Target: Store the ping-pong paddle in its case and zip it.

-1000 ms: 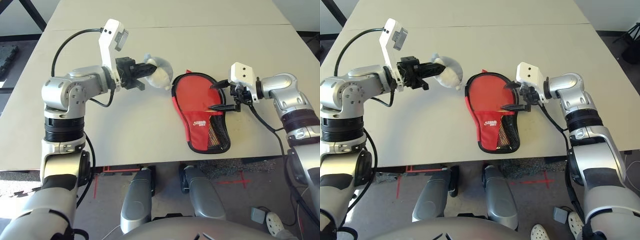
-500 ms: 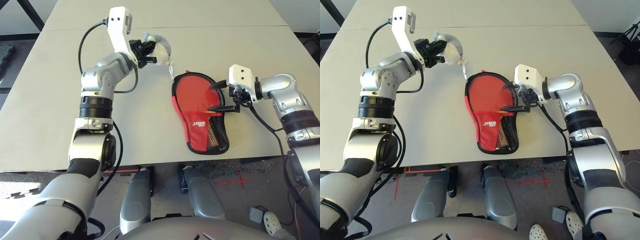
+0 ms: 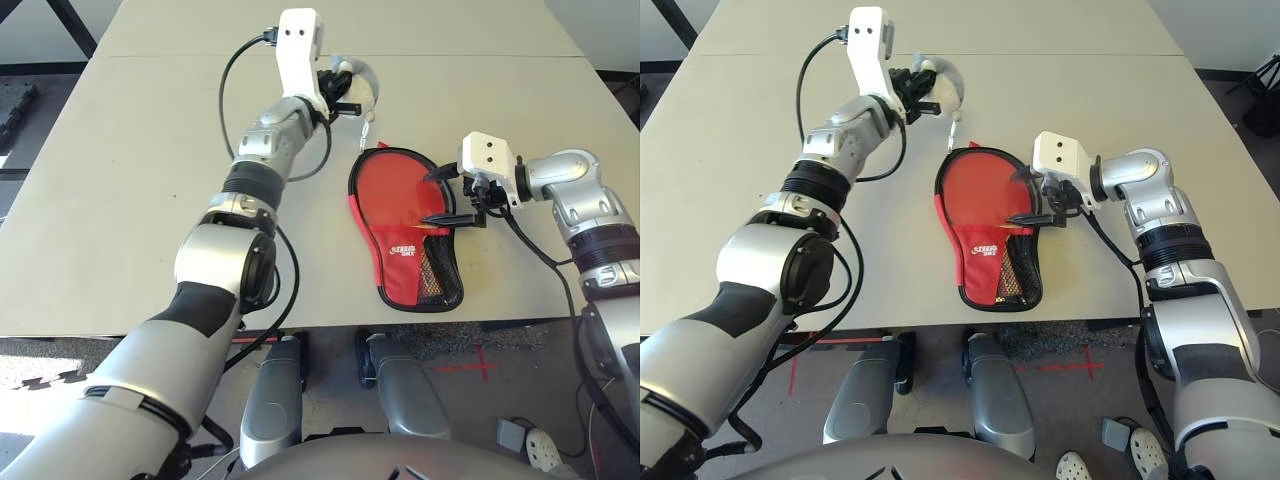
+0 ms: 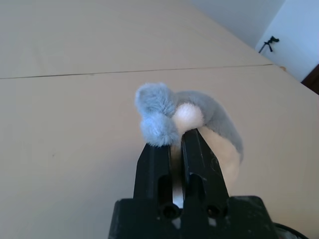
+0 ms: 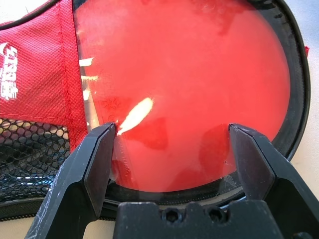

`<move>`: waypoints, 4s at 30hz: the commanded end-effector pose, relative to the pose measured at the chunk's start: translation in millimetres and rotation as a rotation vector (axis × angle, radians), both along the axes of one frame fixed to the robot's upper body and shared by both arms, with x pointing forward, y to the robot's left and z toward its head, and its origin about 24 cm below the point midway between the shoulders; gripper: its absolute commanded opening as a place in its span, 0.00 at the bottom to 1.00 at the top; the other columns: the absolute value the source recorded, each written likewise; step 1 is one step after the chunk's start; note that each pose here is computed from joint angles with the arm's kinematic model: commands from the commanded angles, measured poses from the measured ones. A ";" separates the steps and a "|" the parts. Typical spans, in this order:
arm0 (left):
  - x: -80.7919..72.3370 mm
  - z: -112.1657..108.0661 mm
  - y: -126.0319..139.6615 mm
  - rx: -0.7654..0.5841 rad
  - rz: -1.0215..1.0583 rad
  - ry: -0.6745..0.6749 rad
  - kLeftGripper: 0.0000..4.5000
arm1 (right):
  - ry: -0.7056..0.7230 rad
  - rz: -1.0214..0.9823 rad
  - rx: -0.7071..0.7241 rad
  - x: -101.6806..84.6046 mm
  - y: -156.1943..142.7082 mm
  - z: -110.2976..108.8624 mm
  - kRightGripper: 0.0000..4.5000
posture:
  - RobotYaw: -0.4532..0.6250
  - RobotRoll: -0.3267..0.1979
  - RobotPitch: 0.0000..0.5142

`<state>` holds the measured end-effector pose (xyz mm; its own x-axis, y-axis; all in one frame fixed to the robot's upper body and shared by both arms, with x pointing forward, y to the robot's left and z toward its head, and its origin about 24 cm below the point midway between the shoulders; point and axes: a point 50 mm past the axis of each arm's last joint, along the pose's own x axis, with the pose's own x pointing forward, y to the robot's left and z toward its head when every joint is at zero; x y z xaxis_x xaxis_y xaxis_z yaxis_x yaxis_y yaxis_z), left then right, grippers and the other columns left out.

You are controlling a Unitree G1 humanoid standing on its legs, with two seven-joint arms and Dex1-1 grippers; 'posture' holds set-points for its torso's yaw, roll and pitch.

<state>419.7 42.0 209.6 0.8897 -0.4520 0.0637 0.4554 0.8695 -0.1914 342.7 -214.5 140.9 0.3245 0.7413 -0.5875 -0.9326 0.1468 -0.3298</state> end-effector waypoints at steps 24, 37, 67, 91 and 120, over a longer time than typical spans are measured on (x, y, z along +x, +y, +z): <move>-59.0 8.5 -135.1 -0.003 -0.407 -0.090 0.00 | 0.276 0.015 -0.153 -29.3 5.2 -74.6 1.00 | 0.37 0.62 0.47; -47.4 1.4 -112.5 0.071 -0.470 -0.058 0.65 | 0.262 -0.007 -0.148 -30.6 2.9 -76.0 1.00 | 0.37 0.62 0.45; -48.7 -30.8 33.7 0.345 -0.583 -0.182 0.99 | 0.253 -0.009 -0.158 -27.6 0.1 -73.4 1.00 | 0.43 0.62 0.48; -96.0 -117.4 19.3 0.545 -0.721 0.002 0.99 | 0.230 -0.036 -0.150 -23.1 -6.4 -61.1 1.00 | 0.41 0.62 0.45; -117.3 -131.4 12.5 0.552 -0.749 0.060 0.99 | 0.127 -0.734 0.635 72.8 35.0 51.4 1.00 | 0.46 0.62 0.46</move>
